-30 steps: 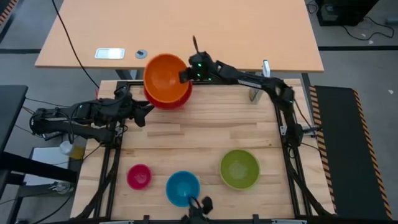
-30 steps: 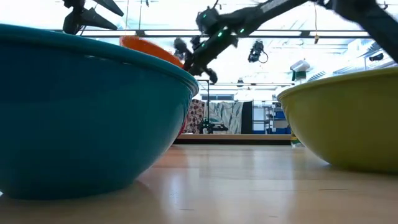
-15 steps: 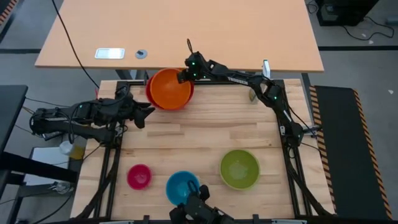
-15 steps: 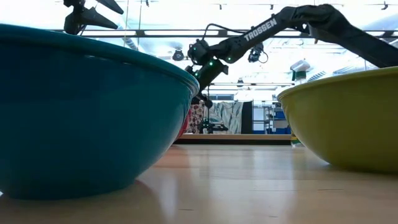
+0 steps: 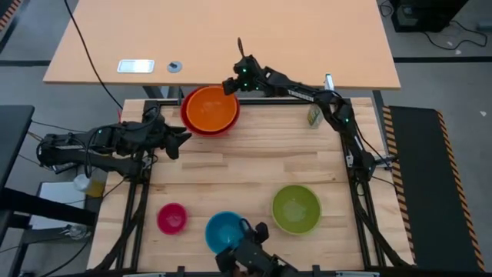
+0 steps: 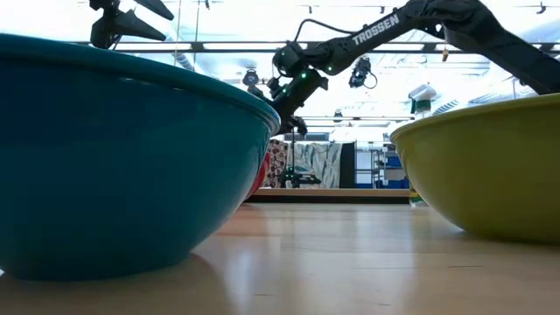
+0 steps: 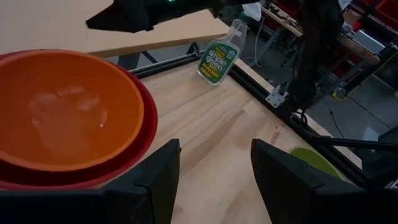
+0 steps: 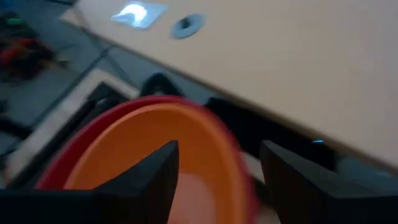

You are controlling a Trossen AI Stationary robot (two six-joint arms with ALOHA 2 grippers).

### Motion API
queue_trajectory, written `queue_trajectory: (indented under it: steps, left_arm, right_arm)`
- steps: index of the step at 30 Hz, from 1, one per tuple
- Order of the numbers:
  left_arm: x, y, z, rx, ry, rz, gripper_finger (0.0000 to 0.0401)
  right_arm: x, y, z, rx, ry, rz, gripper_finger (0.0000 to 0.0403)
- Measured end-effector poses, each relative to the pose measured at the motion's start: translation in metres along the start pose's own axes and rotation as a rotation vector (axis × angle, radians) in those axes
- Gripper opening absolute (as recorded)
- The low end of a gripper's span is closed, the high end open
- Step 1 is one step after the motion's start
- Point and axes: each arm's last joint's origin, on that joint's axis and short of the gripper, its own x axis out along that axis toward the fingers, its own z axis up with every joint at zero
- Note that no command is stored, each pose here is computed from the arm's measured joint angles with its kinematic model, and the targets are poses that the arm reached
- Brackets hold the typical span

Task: Nest bowls inside each other
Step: Stack the green bowl on top of the orange bowl

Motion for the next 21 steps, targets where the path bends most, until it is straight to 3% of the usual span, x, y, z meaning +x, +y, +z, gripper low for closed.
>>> queue_trajectory:
  steps: [5, 11, 15, 21]
  left_arm:
    - [0.0, 0.0, 0.0, 0.0, 0.0, 0.0, 0.0201]
    - [0.0, 0.002, -0.004, 0.021, 0.042, 0.013, 0.0201]
    - [0.0, 0.004, -0.007, 0.038, 0.091, 0.011, 0.0201]
    - [-0.001, 0.006, -0.009, 0.048, 0.116, 0.018, 0.0201]
  right_arm:
    - [-0.019, 0.001, 0.011, -0.024, -0.029, -0.069, 0.0223]
    - [-0.059, 0.032, 0.007, -0.136, 0.144, 0.16, 0.0222]
    - [-0.098, 0.064, -0.015, -0.233, 0.377, 0.337, 0.0222]
    - [-0.15, 0.113, -0.077, -0.547, 0.668, 0.336, 0.0222]
